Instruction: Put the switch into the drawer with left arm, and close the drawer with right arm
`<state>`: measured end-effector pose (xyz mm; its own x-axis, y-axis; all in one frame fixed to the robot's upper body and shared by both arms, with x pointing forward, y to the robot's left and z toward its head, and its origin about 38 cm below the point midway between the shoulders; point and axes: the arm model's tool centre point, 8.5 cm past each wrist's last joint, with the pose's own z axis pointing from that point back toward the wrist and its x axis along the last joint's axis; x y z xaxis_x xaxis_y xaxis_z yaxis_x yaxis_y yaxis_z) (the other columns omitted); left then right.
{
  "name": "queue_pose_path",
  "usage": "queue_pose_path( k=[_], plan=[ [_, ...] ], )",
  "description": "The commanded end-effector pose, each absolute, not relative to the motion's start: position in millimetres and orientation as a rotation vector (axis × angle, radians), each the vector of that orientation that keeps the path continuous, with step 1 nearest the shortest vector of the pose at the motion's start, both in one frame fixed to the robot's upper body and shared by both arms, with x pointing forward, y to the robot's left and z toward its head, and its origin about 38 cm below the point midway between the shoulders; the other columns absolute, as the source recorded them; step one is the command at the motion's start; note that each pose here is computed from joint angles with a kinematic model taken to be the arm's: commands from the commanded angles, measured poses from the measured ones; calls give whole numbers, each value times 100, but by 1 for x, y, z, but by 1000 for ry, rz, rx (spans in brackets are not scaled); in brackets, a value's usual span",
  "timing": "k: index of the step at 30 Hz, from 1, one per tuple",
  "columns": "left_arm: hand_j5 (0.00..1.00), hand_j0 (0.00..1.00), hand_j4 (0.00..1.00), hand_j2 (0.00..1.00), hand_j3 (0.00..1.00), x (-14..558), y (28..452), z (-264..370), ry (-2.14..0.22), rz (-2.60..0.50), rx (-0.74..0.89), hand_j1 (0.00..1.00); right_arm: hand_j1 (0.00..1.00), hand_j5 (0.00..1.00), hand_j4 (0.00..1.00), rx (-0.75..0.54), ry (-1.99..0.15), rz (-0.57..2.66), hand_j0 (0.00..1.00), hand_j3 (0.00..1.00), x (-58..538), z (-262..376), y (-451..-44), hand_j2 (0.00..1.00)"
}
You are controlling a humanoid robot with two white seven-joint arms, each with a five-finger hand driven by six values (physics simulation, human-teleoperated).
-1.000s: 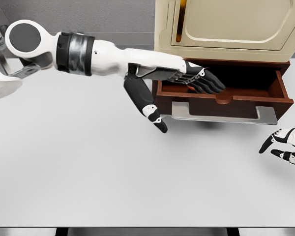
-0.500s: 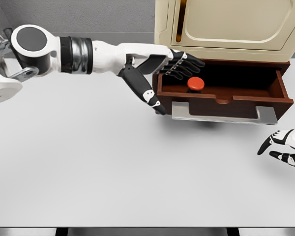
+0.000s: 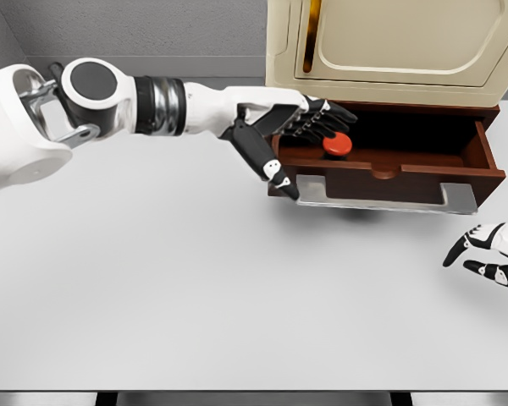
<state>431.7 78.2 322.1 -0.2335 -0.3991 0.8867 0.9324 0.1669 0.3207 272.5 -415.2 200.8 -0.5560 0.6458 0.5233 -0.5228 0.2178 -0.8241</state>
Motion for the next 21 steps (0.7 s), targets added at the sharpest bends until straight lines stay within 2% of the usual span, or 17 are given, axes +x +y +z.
queue_pose_path(
  k=[1, 8, 19, 21],
  plan=[
    [100, 100, 100, 100, 100, 437, 75, 320, -1212, -1381, -610, 100, 50, 50, 50, -117, -1533, 1522, 50, 50, 273, 202, -415, 50],
    [100, 100, 100, 100, 100, 437, 75, 314, -1199, -1370, -616, 100, 51, 51, 51, -117, -1534, 1521, 51, 51, 273, 201, -415, 51],
    [100, 100, 100, 100, 100, 442, 42, 310, -1191, -1376, -664, 100, 51, 51, 51, -117, -1534, 1521, 51, 51, 273, 201, -415, 51],
    [100, 100, 100, 100, 100, 447, 51, 313, -1198, -1366, -646, 100, 51, 51, 51, -117, -1534, 1521, 51, 51, 273, 201, -415, 51]
  ],
)
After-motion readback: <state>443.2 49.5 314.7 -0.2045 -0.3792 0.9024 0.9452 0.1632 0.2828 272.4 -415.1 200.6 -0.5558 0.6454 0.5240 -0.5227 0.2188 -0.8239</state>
